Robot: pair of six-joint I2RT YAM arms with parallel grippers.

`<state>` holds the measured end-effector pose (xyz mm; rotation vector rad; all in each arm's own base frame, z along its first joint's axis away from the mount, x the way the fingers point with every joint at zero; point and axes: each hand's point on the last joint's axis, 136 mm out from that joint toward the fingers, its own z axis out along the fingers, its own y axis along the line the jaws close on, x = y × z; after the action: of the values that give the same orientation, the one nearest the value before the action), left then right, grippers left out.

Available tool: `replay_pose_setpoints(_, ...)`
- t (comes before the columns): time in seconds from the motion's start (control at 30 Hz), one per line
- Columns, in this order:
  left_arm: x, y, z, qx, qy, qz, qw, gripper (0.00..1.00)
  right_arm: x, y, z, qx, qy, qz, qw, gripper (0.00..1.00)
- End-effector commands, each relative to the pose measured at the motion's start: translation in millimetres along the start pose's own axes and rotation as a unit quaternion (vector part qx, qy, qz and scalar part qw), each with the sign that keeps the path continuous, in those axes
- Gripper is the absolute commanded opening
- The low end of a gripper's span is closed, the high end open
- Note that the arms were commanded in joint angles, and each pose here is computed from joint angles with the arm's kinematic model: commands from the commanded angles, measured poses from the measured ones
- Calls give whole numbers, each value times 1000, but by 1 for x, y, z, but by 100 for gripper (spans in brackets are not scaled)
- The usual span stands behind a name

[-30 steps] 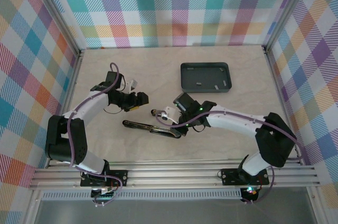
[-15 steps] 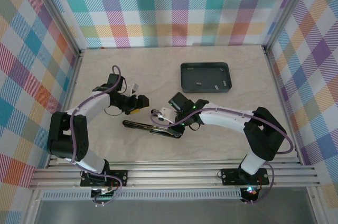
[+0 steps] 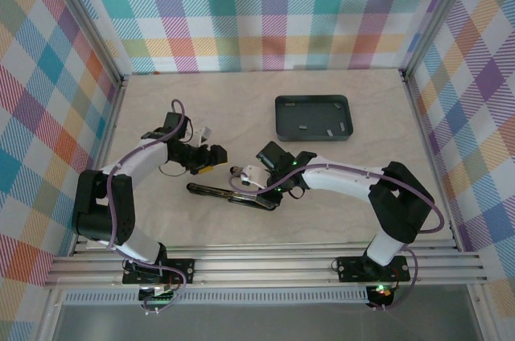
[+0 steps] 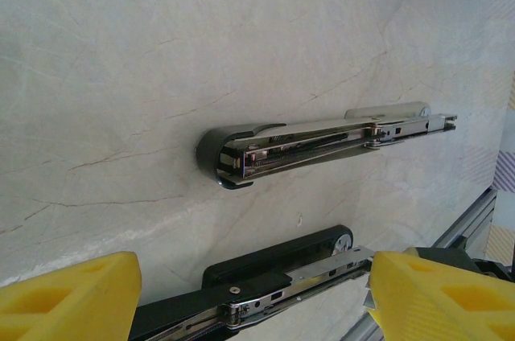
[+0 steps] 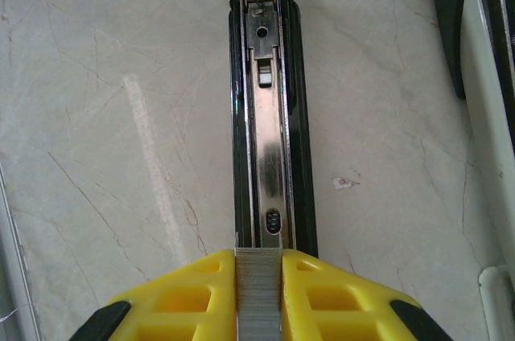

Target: Load the staples into the stapler

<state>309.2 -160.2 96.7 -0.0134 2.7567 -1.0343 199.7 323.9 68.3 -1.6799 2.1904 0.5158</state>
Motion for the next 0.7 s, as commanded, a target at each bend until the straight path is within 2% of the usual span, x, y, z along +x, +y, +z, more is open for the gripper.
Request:
replay_pose_setpoints(0.0, 4, 4, 2, 2, 8, 0, 1000, 75, -1, 2, -1, -1, 5, -15, 1000, 19)
replay_pose_setpoints(0.67, 5, 3, 3, 3, 10, 1, 1000, 75, 4, 2, 5, -5, 15, -18, 1000, 19)
